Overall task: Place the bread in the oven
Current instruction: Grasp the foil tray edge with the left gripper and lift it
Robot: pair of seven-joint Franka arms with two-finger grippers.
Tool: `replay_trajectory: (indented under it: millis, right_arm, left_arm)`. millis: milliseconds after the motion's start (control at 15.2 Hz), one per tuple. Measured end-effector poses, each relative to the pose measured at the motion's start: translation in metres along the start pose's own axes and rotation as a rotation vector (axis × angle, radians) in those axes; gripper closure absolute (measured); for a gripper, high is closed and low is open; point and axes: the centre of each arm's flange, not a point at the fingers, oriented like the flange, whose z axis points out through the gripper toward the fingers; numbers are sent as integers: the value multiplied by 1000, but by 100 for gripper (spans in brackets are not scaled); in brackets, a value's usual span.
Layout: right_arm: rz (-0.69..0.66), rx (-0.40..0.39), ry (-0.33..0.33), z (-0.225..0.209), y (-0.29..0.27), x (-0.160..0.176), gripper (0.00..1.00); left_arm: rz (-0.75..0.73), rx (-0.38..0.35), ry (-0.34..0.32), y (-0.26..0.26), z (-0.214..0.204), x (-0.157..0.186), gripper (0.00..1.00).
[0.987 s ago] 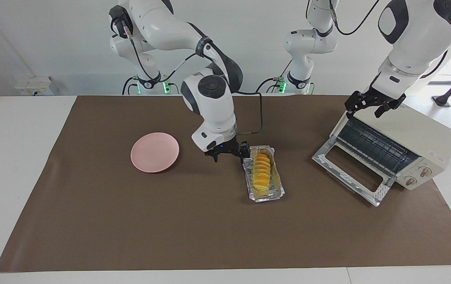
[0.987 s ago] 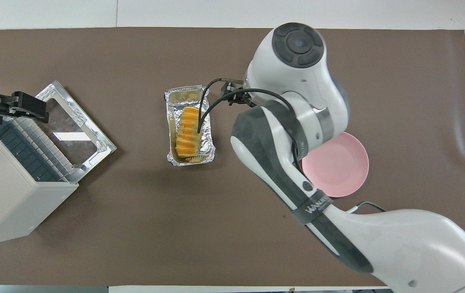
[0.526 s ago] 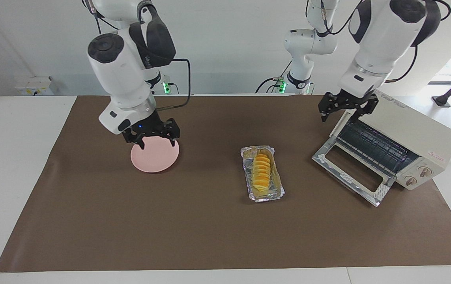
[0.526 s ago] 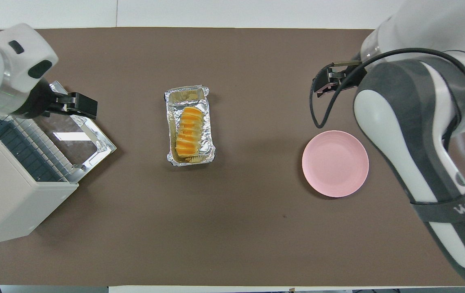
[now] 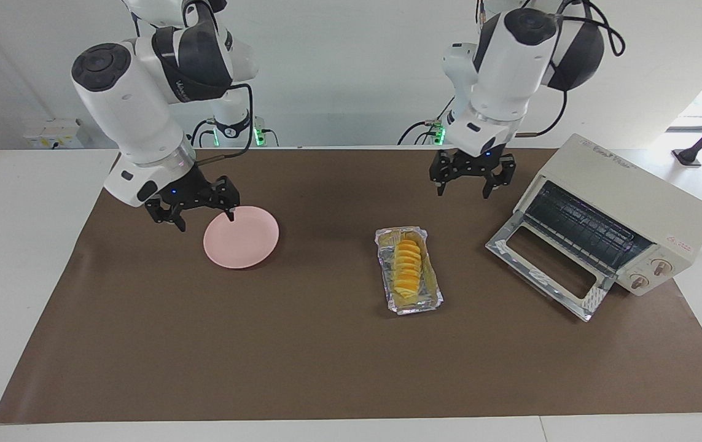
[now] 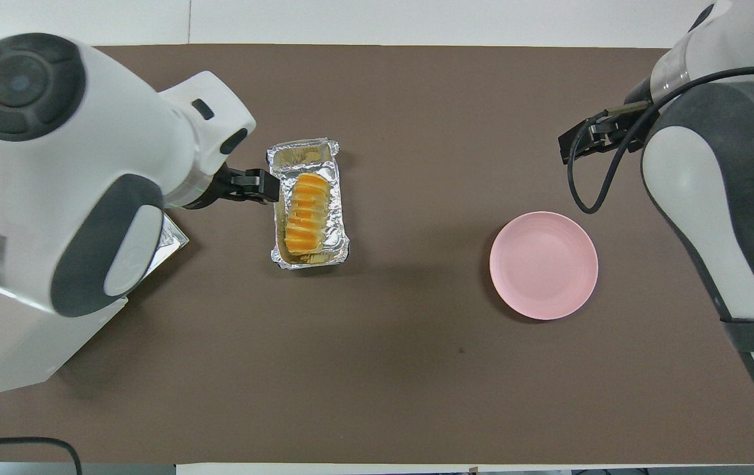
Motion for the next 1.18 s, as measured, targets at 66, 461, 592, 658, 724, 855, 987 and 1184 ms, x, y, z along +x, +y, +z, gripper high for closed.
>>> replay_trajectory:
  millis: [66, 461, 592, 658, 724, 855, 987, 1184]
  right_arm:
    - [7, -1, -6, 1, 4, -3, 0]
    - [32, -13, -22, -31, 13, -40, 0]
    - [40, -19, -8, -42, 16, -52, 0]
    - [45, -23, 1, -48, 19, -58, 0]
    - [49, -31, 9, -54, 22, -65, 0]
    - [57, -54, 27, -68, 29, -82, 0]
    - [60, -67, 55, -85, 34, -97, 0]
    - [76, -74, 78, -97, 42, -106, 0]
  left_arm:
    - [-6, 8, -16, 17, 22, 6, 0]
    - [-63, 12, -28, 76, 83, 16, 0]
    - [-76, 14, -31, 90, 101, 15, 0]
    - [-79, 15, -33, 94, 109, 16, 0]
    - [-81, 19, -39, 95, 118, 17, 0]
    - [-82, 21, -44, 97, 135, 20, 1]
    - [-82, 20, -44, 99, 148, 22, 2]
    - [-82, 25, -50, 100, 160, 24, 5]
